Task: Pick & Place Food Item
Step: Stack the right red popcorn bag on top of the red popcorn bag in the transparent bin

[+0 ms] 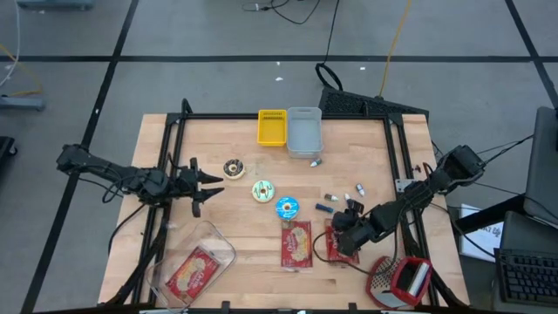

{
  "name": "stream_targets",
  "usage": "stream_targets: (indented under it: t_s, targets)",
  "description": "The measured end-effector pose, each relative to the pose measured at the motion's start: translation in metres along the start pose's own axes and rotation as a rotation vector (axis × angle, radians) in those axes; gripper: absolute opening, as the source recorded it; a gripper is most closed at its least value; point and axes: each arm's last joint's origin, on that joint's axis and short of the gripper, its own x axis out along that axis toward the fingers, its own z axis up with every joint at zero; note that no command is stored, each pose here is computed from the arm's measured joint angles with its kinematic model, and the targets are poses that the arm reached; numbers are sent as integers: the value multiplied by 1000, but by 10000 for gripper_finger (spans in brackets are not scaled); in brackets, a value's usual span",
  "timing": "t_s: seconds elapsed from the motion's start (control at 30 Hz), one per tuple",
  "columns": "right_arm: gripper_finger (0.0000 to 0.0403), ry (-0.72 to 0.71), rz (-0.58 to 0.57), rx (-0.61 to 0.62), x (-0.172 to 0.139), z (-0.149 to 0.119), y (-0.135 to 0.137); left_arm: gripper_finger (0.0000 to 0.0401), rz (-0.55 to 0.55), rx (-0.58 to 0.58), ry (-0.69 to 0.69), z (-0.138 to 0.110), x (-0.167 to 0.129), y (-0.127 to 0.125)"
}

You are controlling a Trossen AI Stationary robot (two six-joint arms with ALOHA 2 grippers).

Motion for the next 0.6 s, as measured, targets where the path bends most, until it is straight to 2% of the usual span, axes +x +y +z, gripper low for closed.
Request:
stream_targets:
  t_s: [0.23,0.6]
  targets:
    - [153,29,30,-3,1,1,-1,145,3,9,18,-2,2,-1]
    - [36,14,44,-76,1,2,1,145,3,10,20,-2,3,-1]
